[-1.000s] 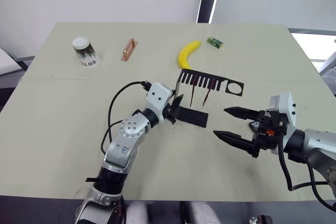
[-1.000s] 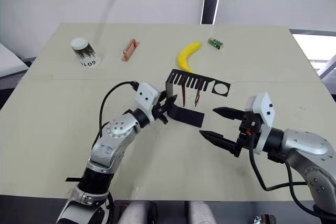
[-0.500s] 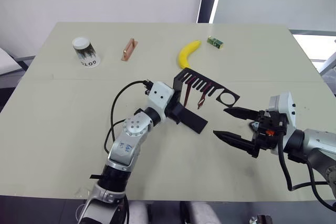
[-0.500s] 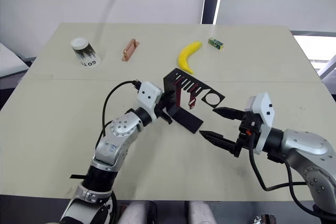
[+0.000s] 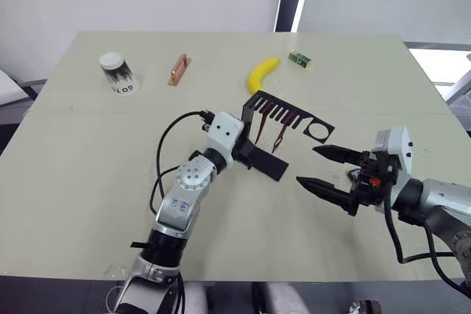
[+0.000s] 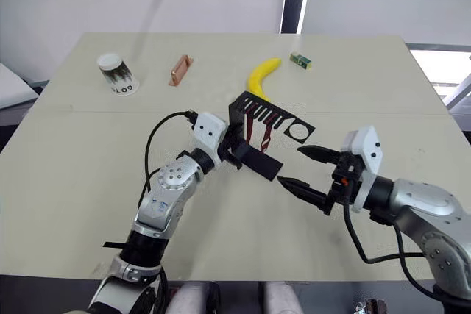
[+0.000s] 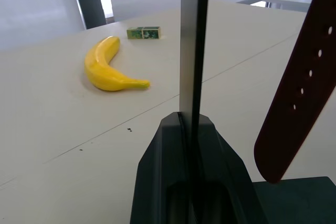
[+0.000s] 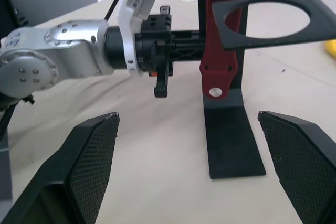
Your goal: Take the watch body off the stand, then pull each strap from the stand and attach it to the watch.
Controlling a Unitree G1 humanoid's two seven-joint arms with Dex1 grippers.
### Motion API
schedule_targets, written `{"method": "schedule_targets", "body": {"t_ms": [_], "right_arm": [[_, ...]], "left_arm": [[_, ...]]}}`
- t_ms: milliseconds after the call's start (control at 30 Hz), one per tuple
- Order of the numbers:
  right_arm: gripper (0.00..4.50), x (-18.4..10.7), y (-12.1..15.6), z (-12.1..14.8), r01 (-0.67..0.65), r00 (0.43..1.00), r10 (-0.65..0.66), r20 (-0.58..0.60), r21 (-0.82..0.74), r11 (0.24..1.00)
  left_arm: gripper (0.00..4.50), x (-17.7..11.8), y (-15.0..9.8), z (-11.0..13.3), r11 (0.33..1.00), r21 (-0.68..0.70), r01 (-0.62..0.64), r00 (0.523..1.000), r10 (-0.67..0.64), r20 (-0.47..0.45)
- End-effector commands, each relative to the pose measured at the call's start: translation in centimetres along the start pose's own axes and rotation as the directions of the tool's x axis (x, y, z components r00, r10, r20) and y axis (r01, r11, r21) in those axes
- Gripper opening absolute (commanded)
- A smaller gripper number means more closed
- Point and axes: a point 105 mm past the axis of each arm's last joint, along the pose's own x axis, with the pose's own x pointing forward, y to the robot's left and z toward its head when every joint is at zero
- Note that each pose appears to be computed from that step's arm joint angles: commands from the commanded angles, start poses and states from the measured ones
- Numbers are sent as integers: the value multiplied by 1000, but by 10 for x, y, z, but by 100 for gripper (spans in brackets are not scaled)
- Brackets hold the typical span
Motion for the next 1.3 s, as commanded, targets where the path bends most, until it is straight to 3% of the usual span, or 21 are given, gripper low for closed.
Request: {"method": "schedule_targets", "body": {"t_ms": [33, 200, 333, 667, 1000, 1300], "right_arm": [[450, 20, 7, 6, 95, 995, -94, 34, -31, 995], [450, 43, 12, 11, 176, 983, -176, 59, 4, 984], [450, 62, -10, 16, 366, 927, -368, 66, 38, 930], [450, 98, -29, 17, 542, 832, -548, 87, 79, 836], [450, 123, -17, 26, 516, 845, -521, 120, 68, 854], [450, 130, -25, 29, 553, 822, -555, 126, 54, 831]], "left_arm": [[6, -5, 20, 13, 992, 25, -123, 991, 122, 58], [6, -6, 38, 7, 970, 0, -244, 969, 244, 25], [6, -1, 47, 5, 952, 6, -305, 952, 305, 10], [6, 3, 50, -9, 936, 2, -352, 936, 352, -25], [6, 4, 48, -8, 934, 0, -357, 934, 357, -16], [6, 2, 43, -8, 934, -5, -358, 934, 358, -13]]}}
